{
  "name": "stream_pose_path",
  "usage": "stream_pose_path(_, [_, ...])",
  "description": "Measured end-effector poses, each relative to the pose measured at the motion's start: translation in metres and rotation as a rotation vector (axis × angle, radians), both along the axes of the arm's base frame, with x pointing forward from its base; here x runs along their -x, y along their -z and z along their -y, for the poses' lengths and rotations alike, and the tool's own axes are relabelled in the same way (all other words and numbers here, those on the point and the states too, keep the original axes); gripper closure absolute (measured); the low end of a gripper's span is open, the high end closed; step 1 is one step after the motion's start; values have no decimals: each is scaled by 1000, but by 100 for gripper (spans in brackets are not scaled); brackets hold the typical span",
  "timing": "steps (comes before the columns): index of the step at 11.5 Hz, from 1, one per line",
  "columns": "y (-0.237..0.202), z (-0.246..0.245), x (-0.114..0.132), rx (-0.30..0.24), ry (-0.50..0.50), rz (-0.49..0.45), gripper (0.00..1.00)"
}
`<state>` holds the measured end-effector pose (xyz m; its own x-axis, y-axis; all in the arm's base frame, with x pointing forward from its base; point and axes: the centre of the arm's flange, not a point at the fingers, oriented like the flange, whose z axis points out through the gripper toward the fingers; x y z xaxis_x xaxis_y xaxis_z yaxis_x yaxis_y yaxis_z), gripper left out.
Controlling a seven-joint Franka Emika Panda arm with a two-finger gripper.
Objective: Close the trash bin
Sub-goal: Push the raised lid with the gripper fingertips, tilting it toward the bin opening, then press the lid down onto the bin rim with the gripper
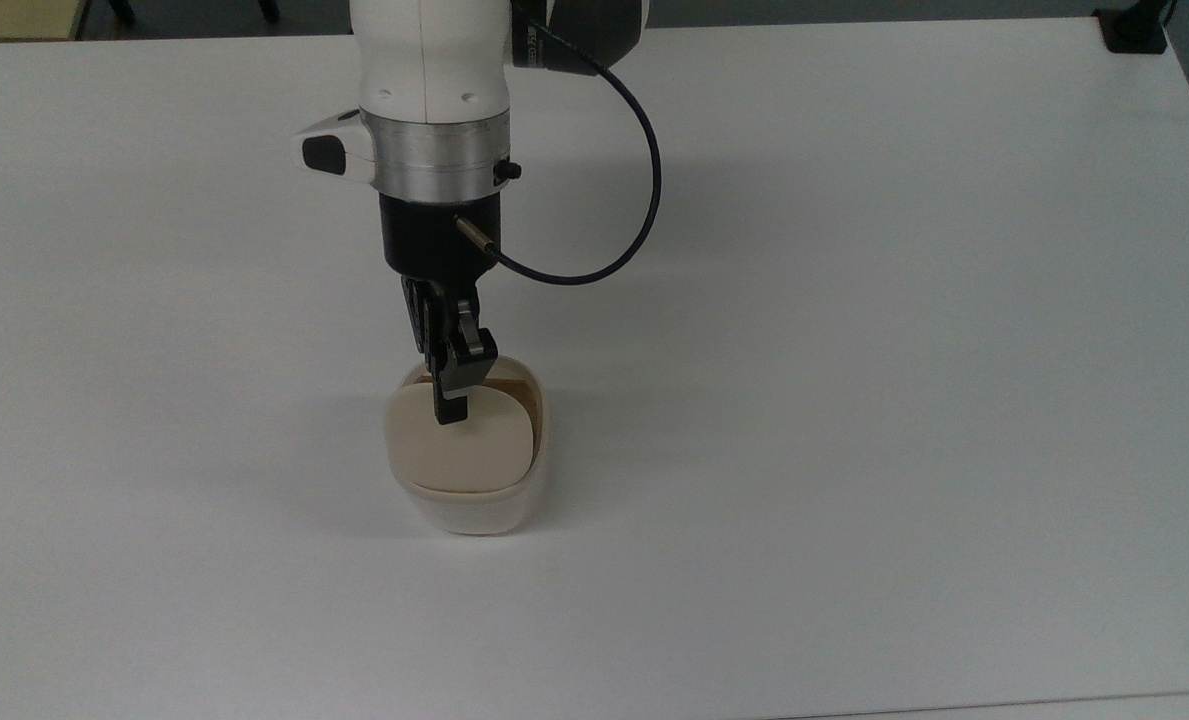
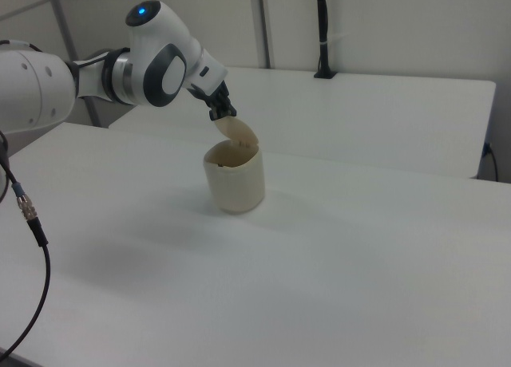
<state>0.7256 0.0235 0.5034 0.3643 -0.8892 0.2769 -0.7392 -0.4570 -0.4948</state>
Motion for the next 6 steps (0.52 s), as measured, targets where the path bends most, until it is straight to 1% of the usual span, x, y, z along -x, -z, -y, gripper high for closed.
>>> stream_pose_path(3, [-1, 0, 7, 14, -24, -7, 99])
stream_pose_path(6, [7, -1, 12, 33, -54, -28, 99])
